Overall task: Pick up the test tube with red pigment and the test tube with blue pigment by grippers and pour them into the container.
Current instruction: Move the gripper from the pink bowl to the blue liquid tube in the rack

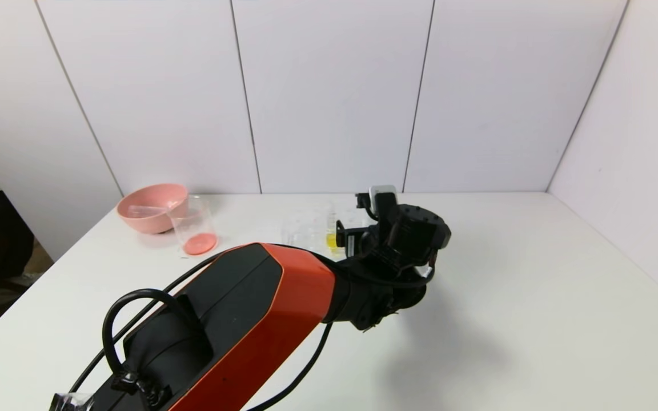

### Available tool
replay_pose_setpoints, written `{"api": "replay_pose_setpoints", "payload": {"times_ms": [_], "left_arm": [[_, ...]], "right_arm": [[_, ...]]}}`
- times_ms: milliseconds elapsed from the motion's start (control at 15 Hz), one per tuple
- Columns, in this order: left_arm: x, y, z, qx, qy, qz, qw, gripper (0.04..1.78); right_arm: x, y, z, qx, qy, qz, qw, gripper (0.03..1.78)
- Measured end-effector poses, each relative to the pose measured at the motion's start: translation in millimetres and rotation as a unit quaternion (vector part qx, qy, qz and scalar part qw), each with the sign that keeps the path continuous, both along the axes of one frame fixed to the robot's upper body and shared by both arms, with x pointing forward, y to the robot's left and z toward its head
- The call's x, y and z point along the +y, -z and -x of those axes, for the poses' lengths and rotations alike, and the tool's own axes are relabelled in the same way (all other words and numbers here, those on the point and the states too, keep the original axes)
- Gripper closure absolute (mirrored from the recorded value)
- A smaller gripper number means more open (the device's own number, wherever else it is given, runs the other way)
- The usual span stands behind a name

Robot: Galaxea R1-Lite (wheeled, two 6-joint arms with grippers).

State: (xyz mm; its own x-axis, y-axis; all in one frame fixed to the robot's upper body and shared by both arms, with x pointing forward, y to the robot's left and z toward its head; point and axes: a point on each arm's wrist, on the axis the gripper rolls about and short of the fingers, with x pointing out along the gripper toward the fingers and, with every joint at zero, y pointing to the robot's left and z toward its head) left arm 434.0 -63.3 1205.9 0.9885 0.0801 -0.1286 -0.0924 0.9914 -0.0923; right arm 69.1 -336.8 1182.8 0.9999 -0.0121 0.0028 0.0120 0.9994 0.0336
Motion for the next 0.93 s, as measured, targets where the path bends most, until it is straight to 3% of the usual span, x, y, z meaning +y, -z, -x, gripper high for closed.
{"api": "replay_pose_setpoints", "payload": {"times_ms": [933], "left_arm": [[-8.8, 5.3, -5.7, -0.008, 0.002, -0.001, 1.000, 0.04]], "right_arm": [[0.0, 0.0, 0.0, 0.000, 0.000, 0.000, 1.0000, 0.04]]}}
